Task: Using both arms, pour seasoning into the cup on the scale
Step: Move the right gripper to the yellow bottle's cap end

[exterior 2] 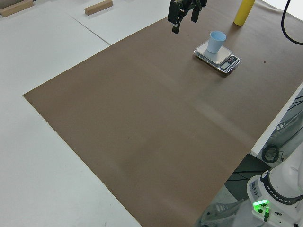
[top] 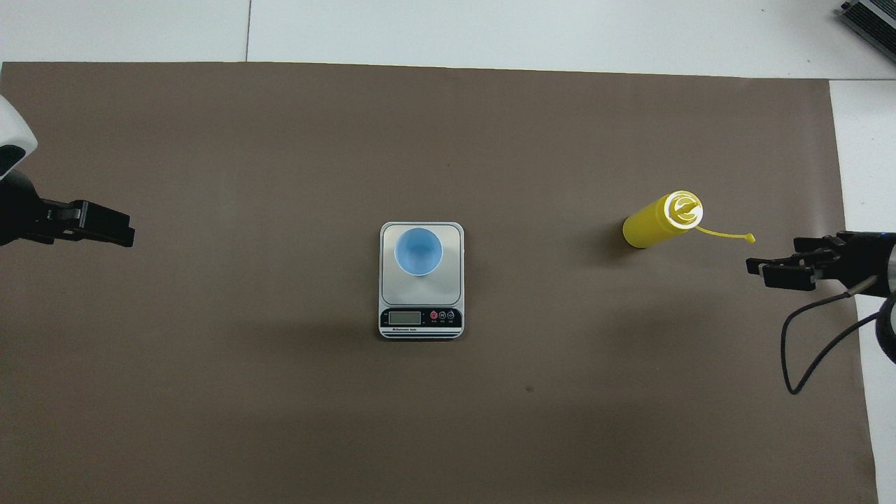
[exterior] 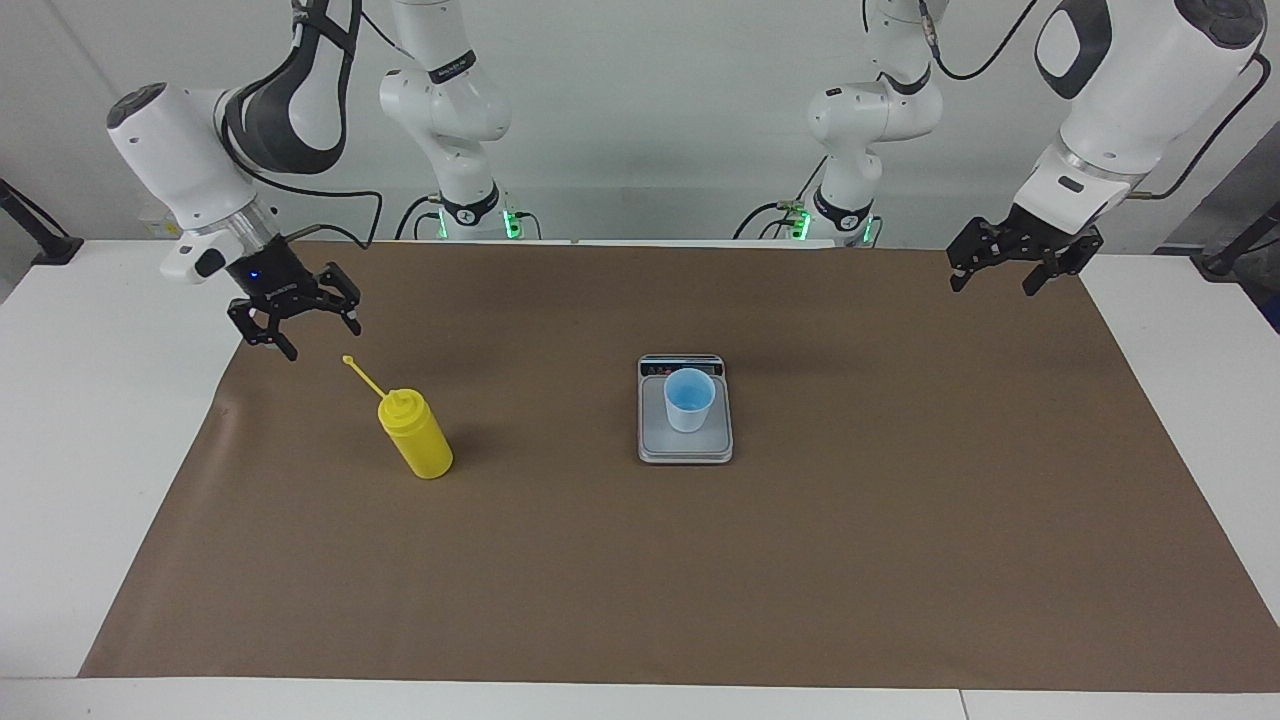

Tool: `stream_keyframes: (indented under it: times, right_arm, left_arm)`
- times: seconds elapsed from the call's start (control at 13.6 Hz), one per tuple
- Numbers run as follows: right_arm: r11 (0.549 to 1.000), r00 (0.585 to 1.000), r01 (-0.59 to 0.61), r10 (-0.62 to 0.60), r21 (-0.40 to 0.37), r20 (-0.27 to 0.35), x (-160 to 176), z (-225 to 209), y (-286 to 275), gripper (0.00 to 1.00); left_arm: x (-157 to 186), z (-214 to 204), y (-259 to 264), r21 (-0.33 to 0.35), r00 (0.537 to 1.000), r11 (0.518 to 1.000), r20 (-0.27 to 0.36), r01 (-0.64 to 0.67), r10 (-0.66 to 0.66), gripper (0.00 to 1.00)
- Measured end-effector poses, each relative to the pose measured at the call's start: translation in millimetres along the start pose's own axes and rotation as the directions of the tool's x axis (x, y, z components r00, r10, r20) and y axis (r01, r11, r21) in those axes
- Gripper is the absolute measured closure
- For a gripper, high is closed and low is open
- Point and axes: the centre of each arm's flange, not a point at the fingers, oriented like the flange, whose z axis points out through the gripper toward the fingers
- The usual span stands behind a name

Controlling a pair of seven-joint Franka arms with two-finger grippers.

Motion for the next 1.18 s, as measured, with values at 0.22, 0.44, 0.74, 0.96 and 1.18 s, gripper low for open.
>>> stream_keyframes:
  times: [0.22, 0.44, 0.74, 0.96, 1.18]
  right_arm:
    - [0.991, 0.983, 0.119, -0.109, 0.057, -0.147, -30.8, 38.9, 11.6, 0.00]
    - [0.974, 0.943, 0.221, -0.199, 0.054, -0.267, -43.4, 73.4, 22.8, 0.00]
    - [0.946, 0.882, 0.322, -0.283, 0.043, -0.378, -38.9, 119.5, 8.4, 0.00]
    - [0.941, 0.867, 0.337, -0.295, 0.037, -0.401, -27.8, 137.8, -13.1, 0.00]
    - [0.943, 0.851, 0.332, -0.288, 0.026, -0.439, -21.9, 147.6, -25.8, 0.00]
  left_arm:
    - [0.0, 0.0, 0.0, 0.000, 1.000, 1.000, 0.000, 0.000, 0.000, 0.00]
    - [0.0, 0.0, 0.0, 0.000, 1.000, 1.000, 0.000, 0.000, 0.000, 0.00]
    - [0.0, 0.1, 0.4, 0.000, 1.000, 1.000, 0.000, -0.001, 0.001, 0.00]
    - [0.0, 0.0, 1.3, 0.000, 1.000, 1.000, 0.000, -0.002, 0.002, 0.00]
    - [-0.2, -0.4, -2.7, -0.002, 1.000, 1.000, -0.001, 0.005, -0.005, 0.00]
